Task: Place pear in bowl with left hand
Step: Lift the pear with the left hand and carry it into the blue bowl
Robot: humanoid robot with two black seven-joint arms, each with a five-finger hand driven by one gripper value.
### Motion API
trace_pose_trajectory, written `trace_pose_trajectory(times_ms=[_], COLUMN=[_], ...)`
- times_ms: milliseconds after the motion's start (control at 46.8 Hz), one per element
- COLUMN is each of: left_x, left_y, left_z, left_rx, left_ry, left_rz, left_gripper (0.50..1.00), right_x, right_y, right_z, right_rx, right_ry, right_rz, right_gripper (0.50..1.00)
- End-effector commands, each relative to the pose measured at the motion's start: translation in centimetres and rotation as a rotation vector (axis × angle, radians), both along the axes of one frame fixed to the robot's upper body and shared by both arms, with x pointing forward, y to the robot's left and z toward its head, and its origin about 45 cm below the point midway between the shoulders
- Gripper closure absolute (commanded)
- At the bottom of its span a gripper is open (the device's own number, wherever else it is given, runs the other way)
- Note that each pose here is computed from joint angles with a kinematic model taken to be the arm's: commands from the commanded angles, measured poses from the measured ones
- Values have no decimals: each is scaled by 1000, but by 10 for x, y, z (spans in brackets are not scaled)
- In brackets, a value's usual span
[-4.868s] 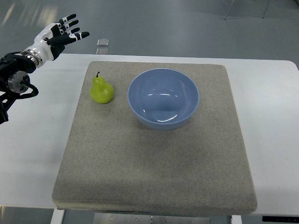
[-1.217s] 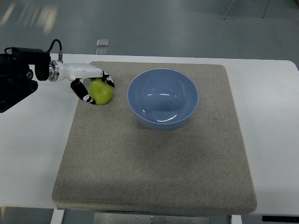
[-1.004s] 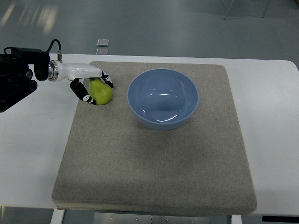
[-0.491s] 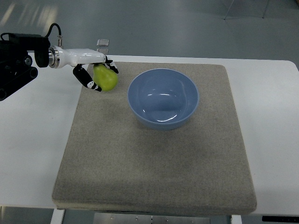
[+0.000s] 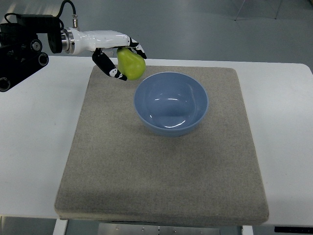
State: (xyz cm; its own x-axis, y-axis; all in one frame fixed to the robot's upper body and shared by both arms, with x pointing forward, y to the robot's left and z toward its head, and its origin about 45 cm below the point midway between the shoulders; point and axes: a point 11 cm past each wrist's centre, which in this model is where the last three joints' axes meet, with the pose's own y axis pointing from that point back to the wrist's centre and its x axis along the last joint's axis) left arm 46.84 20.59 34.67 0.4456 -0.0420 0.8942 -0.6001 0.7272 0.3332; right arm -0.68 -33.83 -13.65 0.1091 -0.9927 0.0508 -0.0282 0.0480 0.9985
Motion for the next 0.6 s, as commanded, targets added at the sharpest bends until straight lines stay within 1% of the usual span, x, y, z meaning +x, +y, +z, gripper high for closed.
trace_pose_trajectory(times_ms=[0, 149, 299, 448, 577], left_x=[-5, -14, -21, -24, -29], left_y=[-18, -44, -73, -87, -96], left_z=[2, 0, -14, -25, -47], left_rx=[-11, -22, -20, -21, -16], left_ry=[-3, 3, 27, 46, 89], left_rz=[-47, -115, -172, -191, -201], left_gripper=[939, 934, 932, 928, 922], right_x=[0, 0, 0, 0, 0], right_y=[0, 0, 0, 0, 0], right_z=[0, 0, 0, 0, 0], right_rx=[-1, -1, -1, -1, -1], right_ry=[0, 0, 0, 0, 0], right_rz=[0, 0, 0, 0, 0], right_gripper=[576, 576, 576, 576, 574])
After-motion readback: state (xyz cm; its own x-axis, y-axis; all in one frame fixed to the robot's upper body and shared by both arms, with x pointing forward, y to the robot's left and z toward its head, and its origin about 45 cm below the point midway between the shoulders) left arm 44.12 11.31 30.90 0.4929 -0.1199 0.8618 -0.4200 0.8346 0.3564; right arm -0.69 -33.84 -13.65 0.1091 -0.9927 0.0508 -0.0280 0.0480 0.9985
